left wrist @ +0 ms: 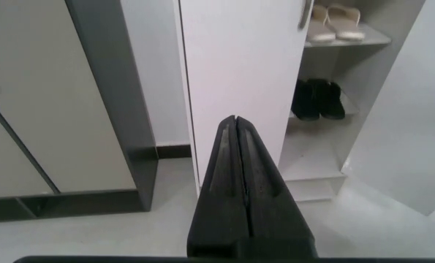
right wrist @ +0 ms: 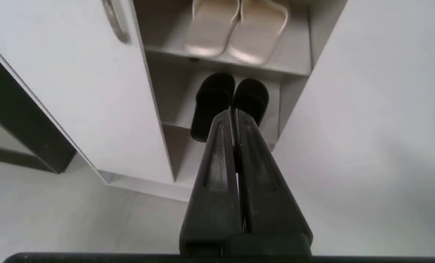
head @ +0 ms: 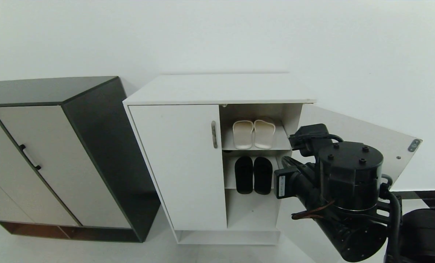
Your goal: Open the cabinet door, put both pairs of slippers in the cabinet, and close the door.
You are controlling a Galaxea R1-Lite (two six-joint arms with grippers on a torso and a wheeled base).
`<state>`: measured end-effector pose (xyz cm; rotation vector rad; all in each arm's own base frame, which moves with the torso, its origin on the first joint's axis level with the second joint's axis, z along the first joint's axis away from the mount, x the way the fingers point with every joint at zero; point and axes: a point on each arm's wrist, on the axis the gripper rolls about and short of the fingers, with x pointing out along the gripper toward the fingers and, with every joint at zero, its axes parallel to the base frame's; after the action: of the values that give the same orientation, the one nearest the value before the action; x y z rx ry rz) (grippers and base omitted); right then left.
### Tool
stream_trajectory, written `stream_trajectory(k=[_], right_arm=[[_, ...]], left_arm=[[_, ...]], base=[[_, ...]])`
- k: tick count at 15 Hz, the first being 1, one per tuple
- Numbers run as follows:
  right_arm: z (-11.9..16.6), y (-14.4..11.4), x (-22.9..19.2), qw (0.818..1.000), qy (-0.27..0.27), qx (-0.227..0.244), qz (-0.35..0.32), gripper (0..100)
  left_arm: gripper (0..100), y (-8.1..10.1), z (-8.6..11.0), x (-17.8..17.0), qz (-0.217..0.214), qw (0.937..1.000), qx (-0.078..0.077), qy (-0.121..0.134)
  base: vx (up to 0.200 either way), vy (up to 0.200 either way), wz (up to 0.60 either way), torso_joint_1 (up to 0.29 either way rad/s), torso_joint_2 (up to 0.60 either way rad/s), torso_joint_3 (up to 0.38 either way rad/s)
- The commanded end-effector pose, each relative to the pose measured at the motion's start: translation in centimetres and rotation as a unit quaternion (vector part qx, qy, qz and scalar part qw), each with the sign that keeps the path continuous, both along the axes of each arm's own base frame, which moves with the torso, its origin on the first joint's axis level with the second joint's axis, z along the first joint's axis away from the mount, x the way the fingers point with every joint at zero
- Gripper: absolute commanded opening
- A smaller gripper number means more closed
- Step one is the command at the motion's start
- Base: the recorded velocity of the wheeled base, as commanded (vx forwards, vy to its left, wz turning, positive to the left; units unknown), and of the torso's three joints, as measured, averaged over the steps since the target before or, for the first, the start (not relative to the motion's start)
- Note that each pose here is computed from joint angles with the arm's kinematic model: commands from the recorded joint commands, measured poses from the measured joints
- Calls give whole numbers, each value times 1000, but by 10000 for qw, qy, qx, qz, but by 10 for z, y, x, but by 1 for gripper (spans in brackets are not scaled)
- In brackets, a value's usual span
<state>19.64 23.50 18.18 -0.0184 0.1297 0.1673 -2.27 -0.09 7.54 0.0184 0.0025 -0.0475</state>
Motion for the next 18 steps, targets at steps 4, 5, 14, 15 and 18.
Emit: stream_trajectory(k=[4,5,14,15,18], right_arm=[[0,0,0,10000,1,-3,-9,0],[0,0,0,10000,1,-3,-9,0],[0,-1,1,10000,6,-9,-32,0],[0,-2,2,10000,-3,3,-39,0],[-3,-3,1,9998,7,-174,-36,0]], left_arm=[[0,0,0,0,-1,10000,-1,0],[0,0,0,0,-1,10000,-1,0],[0,0,0,0,-1,10000,-1,0],[0,0,0,0,-1,10000,-1,0],[0,0,0,0,-1,10000,-1,0]], base=[[0,0,0,186,-496,-312],[0,0,0,203,-496,-315],[0,0,0,226,-539,-313],[0,0,0,261,-588,-330],[0,0,0,199,-461,-250]])
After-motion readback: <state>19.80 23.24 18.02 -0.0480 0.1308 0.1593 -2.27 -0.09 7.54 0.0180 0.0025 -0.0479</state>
